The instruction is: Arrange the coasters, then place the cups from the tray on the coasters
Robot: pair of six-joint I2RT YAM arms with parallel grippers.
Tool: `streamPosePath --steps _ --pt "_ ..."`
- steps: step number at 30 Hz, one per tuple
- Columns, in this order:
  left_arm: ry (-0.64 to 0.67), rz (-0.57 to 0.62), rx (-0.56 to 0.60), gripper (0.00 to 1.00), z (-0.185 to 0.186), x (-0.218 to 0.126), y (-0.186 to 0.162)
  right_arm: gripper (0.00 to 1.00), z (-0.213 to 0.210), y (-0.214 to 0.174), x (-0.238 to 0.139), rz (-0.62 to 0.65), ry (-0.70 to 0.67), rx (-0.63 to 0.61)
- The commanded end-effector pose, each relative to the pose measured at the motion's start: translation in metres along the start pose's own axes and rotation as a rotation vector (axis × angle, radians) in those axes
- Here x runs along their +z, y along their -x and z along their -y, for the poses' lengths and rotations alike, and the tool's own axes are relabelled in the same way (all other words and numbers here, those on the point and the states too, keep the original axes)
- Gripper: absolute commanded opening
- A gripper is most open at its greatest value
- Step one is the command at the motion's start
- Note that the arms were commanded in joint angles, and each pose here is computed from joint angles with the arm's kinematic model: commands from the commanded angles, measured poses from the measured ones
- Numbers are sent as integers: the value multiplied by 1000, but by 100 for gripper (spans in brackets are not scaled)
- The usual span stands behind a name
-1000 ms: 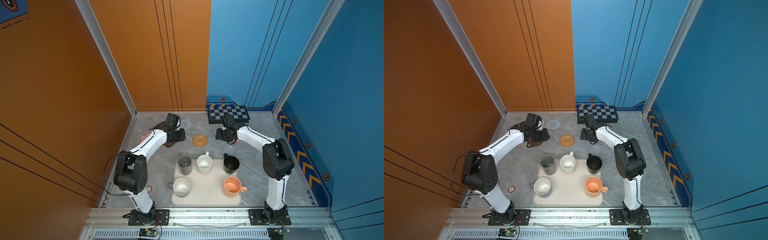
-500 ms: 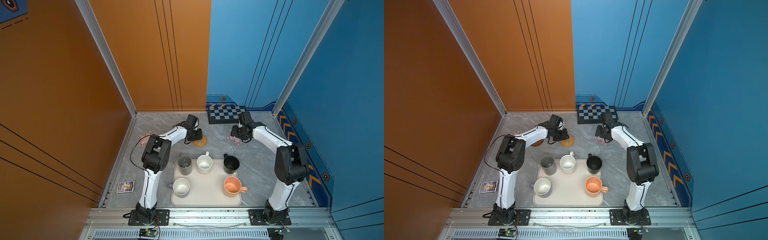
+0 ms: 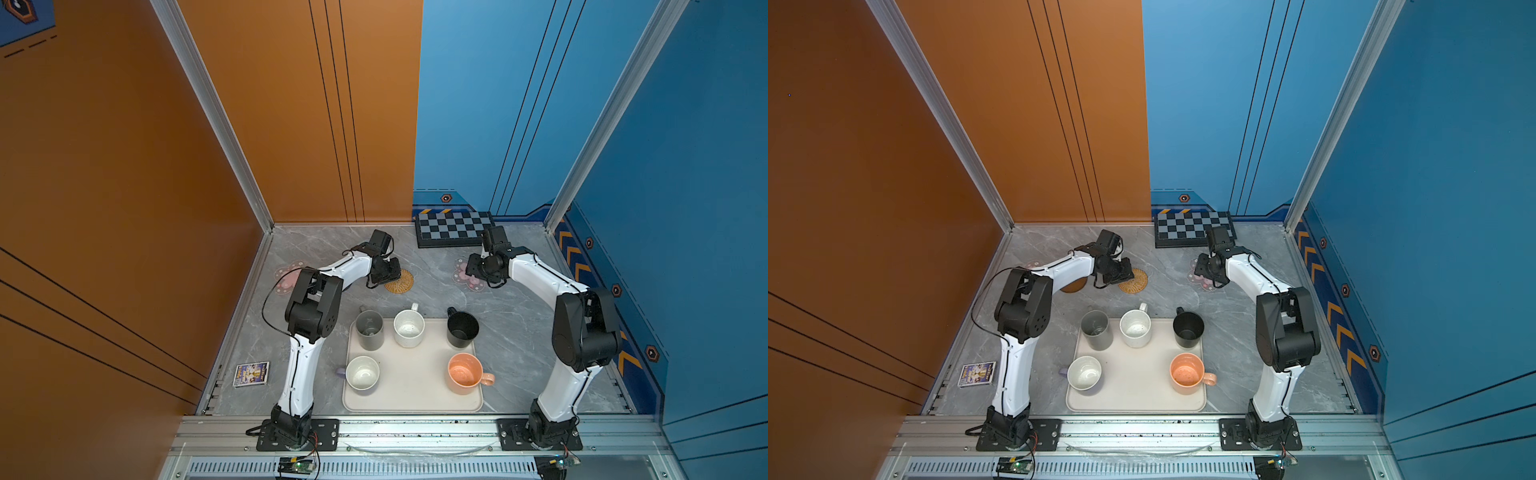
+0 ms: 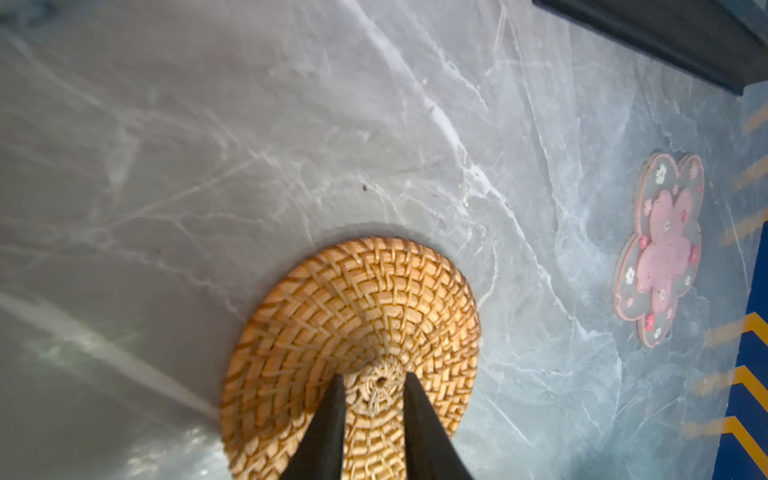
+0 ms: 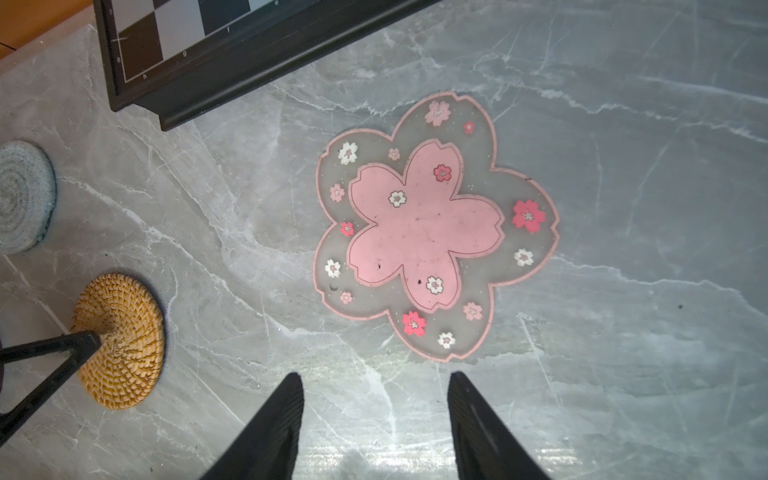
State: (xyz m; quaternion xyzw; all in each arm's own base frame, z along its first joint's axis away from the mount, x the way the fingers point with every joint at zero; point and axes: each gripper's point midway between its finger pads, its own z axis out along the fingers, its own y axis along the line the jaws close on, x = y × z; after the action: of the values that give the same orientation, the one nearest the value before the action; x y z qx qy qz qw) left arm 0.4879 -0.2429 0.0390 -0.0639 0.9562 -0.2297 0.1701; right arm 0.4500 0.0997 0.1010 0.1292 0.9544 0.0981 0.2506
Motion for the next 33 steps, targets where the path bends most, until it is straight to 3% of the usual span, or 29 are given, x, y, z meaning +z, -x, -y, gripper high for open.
streamPosePath --steps 1,8,17,26,33 --pt "57 -14 -20 26 -18 4 2 59 1 0 -12 12 14 -7" --pt "53 -14 -14 26 -15 3 8 59 7 -4 -12 6 7 -1" --pt "-17 -13 19 26 16 -8 6 59 11 -4 -11 5 -4 9" --pt "-92 148 100 28 61 -90 35 58 22 15 4 29 -69 -33" --pt "-86 231 119 28 62 -136 34 57 31 26 39 11 -116 -30"
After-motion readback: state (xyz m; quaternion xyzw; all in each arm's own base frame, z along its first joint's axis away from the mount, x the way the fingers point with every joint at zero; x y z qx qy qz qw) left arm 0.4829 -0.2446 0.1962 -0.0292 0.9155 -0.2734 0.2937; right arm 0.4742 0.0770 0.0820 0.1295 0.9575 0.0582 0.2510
